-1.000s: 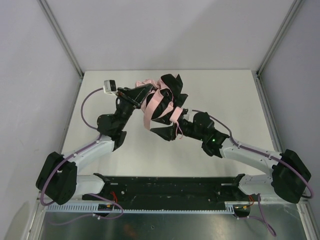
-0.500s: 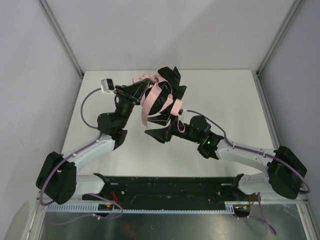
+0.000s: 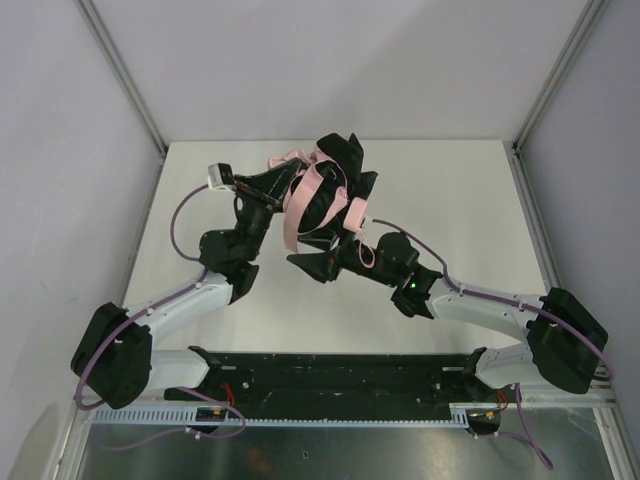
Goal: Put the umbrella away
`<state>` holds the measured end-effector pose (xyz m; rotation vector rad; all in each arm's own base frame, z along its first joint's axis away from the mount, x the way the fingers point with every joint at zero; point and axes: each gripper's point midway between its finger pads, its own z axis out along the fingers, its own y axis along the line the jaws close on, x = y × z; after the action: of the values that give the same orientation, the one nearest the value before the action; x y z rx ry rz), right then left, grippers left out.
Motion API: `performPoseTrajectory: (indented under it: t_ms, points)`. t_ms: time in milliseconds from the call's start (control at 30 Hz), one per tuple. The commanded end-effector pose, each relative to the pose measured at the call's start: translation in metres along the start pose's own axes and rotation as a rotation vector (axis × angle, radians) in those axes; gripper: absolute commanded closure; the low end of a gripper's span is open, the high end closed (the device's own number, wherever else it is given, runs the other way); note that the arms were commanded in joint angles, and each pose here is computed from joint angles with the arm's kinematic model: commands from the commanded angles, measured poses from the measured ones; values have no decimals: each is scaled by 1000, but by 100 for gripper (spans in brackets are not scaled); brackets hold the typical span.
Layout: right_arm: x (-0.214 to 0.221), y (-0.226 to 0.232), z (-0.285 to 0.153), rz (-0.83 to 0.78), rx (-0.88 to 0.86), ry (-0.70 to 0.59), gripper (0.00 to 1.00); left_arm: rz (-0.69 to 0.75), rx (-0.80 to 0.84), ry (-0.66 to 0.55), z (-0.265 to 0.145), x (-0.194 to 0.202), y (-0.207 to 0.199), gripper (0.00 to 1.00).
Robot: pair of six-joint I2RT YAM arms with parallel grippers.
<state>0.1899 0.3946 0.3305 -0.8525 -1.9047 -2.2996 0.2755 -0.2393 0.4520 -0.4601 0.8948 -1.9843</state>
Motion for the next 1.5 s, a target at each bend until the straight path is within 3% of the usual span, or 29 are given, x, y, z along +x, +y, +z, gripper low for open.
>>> performPoseTrajectory:
  t_ms: [0, 600, 667, 733, 833, 900, 1000, 1167, 1467]
  points:
    - [-2, 14, 3, 75, -44, -2, 44, -75, 415, -55, -22, -10, -111, 100]
    - [-5, 16, 7, 119, -63, 26, 51, -117, 395, -46, -24, -4, -106, 100]
    - [-5, 16, 6, 111, -61, 20, 61, -119, 398, -43, -24, -3, -107, 100]
    - [-7, 17, 4, 95, -69, 11, 88, -124, 400, -37, -24, -2, -108, 100]
    - [-21, 16, -2, 52, -89, -28, 98, -137, 400, -26, -25, 1, -108, 100]
    - [-38, 14, -9, -12, -101, -77, 100, -170, 394, -5, -25, 4, -107, 100]
    - [-62, 33, -26, -240, -205, -125, 100, -233, 367, 31, -29, 9, -100, 100]
    - [-85, 71, -72, -548, -346, -261, 100, -211, 300, 35, -47, 11, -80, 100]
    - [-61, 124, -130, -720, -626, -187, 100, -207, 135, 170, -72, 38, -29, 100]
